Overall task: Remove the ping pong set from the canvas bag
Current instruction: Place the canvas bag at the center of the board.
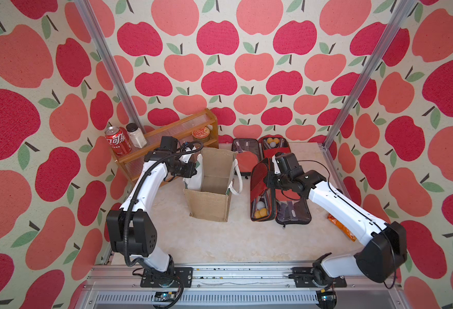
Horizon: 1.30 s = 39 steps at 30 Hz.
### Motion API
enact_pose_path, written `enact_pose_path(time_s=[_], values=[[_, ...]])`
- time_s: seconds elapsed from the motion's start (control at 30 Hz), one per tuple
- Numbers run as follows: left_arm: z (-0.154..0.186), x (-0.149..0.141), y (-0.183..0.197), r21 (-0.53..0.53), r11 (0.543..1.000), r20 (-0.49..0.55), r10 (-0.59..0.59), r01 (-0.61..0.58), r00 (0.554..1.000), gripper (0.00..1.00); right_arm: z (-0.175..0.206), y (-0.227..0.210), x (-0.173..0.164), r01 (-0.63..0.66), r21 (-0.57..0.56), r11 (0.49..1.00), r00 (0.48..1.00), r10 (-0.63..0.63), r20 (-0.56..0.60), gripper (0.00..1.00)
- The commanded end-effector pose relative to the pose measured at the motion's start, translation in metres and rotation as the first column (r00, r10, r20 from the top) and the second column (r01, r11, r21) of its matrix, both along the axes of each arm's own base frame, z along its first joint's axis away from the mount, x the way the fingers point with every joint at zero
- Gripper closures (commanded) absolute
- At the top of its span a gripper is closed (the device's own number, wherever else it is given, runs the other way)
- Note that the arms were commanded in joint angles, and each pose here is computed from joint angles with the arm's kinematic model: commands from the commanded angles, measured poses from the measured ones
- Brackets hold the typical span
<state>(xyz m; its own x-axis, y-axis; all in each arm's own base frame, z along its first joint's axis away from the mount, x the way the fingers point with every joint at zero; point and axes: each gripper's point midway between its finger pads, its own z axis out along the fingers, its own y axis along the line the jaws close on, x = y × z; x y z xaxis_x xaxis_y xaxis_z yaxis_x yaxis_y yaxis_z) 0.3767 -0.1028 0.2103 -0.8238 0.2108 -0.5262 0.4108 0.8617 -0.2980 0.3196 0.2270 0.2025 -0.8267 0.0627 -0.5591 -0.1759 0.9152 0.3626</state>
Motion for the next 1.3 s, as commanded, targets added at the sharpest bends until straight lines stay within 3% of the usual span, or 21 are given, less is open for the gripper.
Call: enact_pose_path(time_s=[0.0, 0.2, 0.77, 1.1, 1.27], values=[[-0.001, -0.018, 0.004, 0.015, 0.999, -0.026, -0.028, 0.028, 0.999, 1.00, 0.040, 0.019, 0.007, -0.023, 0.159, 0.987, 0.995, 0.006, 0.104, 1.00], [-0.002, -0.028, 0.011, 0.054, 0.998, -0.038, -0.020, 0.022, 0.999, 1.00, 0.017, 0.030, 0.003, -0.044, 0.208, 0.977, 0.998, 0.033, 0.054, 1.00], [-0.006, -0.044, 0.027, -0.029, 0.997, -0.073, 0.069, -0.071, 0.995, 1.00, -0.043, 0.055, -0.011, -0.090, 0.334, 0.938, 0.992, 0.116, -0.058, 1.00], [-0.006, -0.046, 0.014, -0.040, 0.999, -0.079, 0.024, -0.027, 0.997, 1.00, -0.092, 0.039, -0.014, -0.043, 0.304, 0.952, 0.985, 0.091, -0.145, 1.00], [-0.010, -0.051, 0.000, -0.021, 0.999, -0.096, -0.032, 0.030, 0.995, 1.00, -0.115, 0.020, -0.013, 0.001, 0.282, 0.959, 0.980, 0.055, -0.192, 0.90]])
